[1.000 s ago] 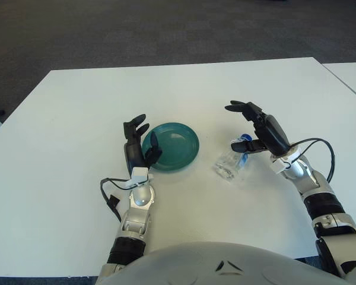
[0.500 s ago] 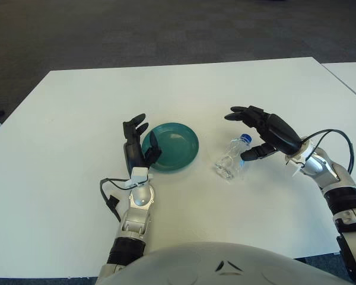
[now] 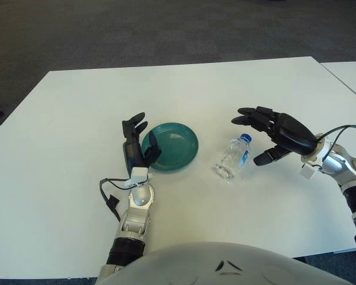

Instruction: Put the bottle into the plate.

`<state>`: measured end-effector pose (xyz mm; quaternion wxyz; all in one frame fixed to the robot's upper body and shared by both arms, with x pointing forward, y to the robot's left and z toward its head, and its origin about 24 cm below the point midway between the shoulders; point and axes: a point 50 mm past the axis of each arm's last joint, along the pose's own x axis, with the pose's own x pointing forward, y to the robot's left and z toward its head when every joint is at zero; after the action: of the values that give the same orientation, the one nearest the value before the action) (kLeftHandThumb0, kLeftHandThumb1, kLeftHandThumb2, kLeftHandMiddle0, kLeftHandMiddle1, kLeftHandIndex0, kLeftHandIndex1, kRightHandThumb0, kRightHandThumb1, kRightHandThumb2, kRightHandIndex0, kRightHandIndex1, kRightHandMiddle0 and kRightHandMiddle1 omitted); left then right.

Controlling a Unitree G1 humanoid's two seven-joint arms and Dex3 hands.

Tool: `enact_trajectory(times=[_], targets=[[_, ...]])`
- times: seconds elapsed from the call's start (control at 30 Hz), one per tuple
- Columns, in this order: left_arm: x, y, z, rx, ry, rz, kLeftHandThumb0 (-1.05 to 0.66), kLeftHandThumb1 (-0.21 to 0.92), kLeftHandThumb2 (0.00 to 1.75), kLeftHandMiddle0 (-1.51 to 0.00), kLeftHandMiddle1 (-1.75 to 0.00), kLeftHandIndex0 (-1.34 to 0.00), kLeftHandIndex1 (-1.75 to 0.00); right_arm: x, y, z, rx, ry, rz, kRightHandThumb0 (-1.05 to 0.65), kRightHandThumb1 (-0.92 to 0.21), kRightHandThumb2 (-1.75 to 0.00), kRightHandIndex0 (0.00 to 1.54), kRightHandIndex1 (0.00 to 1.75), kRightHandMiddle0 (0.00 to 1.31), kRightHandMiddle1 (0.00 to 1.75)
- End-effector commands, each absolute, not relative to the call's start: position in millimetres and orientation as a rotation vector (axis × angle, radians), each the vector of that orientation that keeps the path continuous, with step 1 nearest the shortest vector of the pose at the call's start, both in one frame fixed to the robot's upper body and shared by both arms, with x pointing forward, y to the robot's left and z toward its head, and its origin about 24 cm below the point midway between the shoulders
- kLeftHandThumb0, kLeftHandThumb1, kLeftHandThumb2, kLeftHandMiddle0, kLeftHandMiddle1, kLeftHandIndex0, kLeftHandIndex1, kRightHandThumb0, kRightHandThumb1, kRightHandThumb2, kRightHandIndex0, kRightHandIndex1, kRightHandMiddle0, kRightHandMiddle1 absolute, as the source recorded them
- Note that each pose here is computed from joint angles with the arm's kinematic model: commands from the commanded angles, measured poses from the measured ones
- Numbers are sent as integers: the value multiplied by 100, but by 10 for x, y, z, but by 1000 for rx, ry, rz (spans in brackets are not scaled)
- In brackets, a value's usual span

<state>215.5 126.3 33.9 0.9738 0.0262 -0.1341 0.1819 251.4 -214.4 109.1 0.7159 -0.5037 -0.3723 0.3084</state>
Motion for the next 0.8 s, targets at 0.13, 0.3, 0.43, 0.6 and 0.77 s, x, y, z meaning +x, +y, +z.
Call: enact_trajectory(times=[0.13, 0.3, 0.43, 0.6, 0.77], targets=[[2138, 1227, 371, 15, -270, 377, -92, 92, 80, -27, -83, -6, -115, 2552, -2238, 1206, -1166, -824, 668, -87, -92, -38, 38, 10, 0, 75], [2132, 1226, 385, 16, -274, 380, -93, 92, 81, -28, -84, -7, -115, 2536, -2262, 1221, -1198, -817, 704, -91, -92, -42, 35, 7, 0, 71], [2131, 1220, 401, 3, -278, 378, -94, 92, 80, -28, -84, -6, -114, 2516, -2262, 1223, -1243, -819, 768, -94, -92, -50, 31, 5, 0, 64], [2135, 1201, 420, -18, -282, 366, -94, 92, 78, -29, -84, -5, -113, 2504, -2242, 1226, -1293, -839, 835, -98, -92, -66, 26, 2, 0, 51], [2139, 1170, 443, -21, -291, 355, -94, 92, 77, -30, -85, -6, -113, 2521, -2179, 1225, -1316, -868, 876, -97, -92, -70, 27, 2, 0, 50]])
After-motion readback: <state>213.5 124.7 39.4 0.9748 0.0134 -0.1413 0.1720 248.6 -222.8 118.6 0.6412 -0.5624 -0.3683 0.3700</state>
